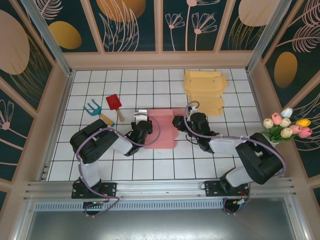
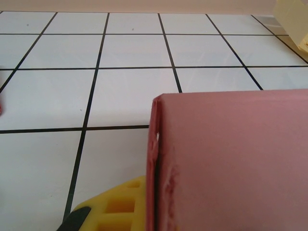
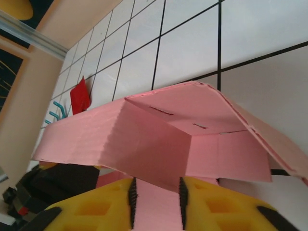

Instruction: Fold the paper box

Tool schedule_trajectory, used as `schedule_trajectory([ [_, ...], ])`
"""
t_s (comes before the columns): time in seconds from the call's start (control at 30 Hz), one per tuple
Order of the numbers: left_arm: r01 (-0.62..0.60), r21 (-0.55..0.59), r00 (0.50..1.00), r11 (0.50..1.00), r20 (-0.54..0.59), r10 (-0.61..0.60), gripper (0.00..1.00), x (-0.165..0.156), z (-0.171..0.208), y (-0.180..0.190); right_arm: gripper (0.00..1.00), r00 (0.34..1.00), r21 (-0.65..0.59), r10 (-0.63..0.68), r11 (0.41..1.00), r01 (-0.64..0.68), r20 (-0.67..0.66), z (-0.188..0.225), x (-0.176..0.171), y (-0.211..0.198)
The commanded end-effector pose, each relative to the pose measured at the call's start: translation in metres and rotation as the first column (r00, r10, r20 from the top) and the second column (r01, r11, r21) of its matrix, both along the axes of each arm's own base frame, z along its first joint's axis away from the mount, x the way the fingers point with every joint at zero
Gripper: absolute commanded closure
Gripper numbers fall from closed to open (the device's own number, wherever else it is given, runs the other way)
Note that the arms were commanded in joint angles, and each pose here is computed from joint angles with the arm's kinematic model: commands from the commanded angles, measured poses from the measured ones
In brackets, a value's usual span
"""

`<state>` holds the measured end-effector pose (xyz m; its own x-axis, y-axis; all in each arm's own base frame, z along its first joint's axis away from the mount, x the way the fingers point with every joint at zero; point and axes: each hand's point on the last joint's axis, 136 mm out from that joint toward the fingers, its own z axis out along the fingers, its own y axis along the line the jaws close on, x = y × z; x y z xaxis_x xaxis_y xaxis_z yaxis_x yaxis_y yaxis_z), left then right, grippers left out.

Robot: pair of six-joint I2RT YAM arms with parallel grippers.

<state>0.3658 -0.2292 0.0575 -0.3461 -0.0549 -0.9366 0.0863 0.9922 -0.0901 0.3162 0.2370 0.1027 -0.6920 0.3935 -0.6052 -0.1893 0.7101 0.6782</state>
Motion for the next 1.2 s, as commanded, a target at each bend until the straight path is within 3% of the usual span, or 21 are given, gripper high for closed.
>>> schedule_trajectory([
  [0.0, -0.017, -0.014, 1.000, 1.000, -0.001, 0.017, 1.00, 0.004, 0.000, -0.001, 0.63, 0.998, 0.031, 0.018, 0.999, -0.020, 0.067, 0.019, 0.000, 0.001],
  [0.17, -0.014, -0.023, 1.000, 1.000, -0.006, 0.014, 1.00, 0.004, -0.001, -0.003, 0.64, 0.998, -0.077, -0.014, 0.997, 0.020, 0.069, 0.003, 0.004, -0.014],
  [0.5, 0.013, -0.031, 1.000, 0.999, -0.023, -0.013, 1.00, 0.004, -0.001, -0.008, 0.55, 0.998, -0.093, -0.017, 0.995, 0.022, 0.053, -0.022, 0.021, -0.015],
  [0.83, 0.027, -0.019, 0.999, 0.999, -0.040, -0.027, 1.00, 0.003, -0.006, -0.010, 0.53, 0.993, -0.168, -0.114, 0.979, 0.119, 0.038, -0.039, 0.041, -0.038],
  [1.17, 0.039, -0.026, 0.998, 0.999, -0.044, -0.040, 1.00, 0.003, -0.006, -0.013, 0.57, 0.998, -0.115, 0.035, 0.993, -0.028, 0.053, -0.040, 0.039, -0.010],
])
